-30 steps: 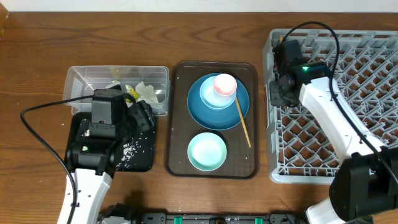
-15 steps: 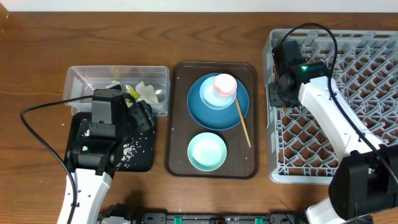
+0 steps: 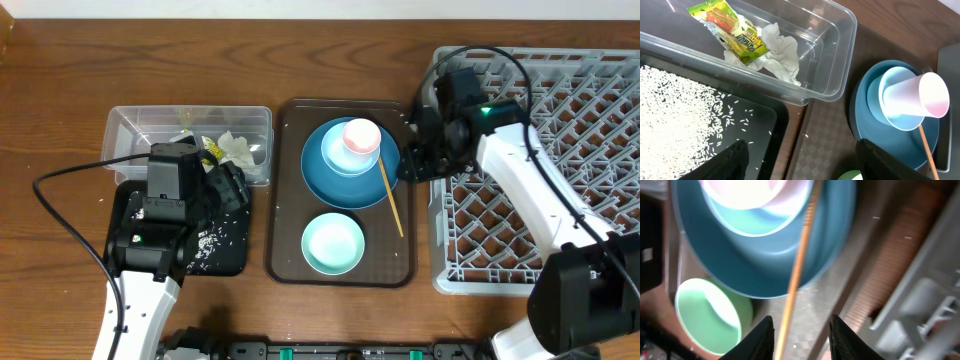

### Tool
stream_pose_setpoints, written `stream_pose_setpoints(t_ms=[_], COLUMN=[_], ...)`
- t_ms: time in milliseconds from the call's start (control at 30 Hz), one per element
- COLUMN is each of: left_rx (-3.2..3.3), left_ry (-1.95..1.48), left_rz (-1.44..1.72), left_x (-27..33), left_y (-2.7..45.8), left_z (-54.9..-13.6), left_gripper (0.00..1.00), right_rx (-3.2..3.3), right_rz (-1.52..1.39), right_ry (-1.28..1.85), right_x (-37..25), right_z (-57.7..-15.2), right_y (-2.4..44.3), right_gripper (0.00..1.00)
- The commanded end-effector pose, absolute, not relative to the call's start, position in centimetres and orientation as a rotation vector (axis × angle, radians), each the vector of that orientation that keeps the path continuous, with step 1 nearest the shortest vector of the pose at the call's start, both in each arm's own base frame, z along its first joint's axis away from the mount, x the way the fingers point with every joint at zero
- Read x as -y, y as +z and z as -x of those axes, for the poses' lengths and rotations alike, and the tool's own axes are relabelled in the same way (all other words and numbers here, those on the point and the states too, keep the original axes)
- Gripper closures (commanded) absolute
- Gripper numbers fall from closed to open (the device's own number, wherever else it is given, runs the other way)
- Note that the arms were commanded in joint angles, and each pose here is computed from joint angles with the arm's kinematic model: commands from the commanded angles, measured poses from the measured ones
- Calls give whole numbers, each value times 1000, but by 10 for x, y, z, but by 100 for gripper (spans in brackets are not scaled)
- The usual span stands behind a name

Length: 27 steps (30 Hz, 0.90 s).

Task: Sort waste into correct bins and load items into the dishwasher rack
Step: 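Grasp the second chopstick on the blue plate with right gripper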

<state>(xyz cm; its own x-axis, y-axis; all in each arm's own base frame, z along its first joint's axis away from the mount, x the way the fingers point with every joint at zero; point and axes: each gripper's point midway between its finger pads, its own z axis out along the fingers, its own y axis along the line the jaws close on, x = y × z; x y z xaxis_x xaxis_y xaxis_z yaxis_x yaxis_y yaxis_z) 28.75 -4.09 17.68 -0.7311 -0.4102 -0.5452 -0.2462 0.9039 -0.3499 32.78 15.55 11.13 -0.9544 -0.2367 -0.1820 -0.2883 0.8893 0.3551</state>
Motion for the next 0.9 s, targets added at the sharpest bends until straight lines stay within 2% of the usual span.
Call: stream_pose_setpoints(t_ms=[0,333,700,867], left_rx=[-2404,-2404,-2404,-2404], left_ry=[-329,-329,-329,-329], left_rz=[476,476,476,476], left_x=[39,39,39,39], left_y=[184,184,184,184], left_z=[-291,-291,-291,-291], left_gripper=[29,29,29,29], right_rx=[-2909,-3018,-3071,-3077], right_rz=[533,464,525,521], right_ry=[658,280,251,249], right_x=[-180,-178,-180,-179], right_z=[-313,-292,-266,-265], right_y=[113,84,57,55], right_gripper=[66,66,69,76])
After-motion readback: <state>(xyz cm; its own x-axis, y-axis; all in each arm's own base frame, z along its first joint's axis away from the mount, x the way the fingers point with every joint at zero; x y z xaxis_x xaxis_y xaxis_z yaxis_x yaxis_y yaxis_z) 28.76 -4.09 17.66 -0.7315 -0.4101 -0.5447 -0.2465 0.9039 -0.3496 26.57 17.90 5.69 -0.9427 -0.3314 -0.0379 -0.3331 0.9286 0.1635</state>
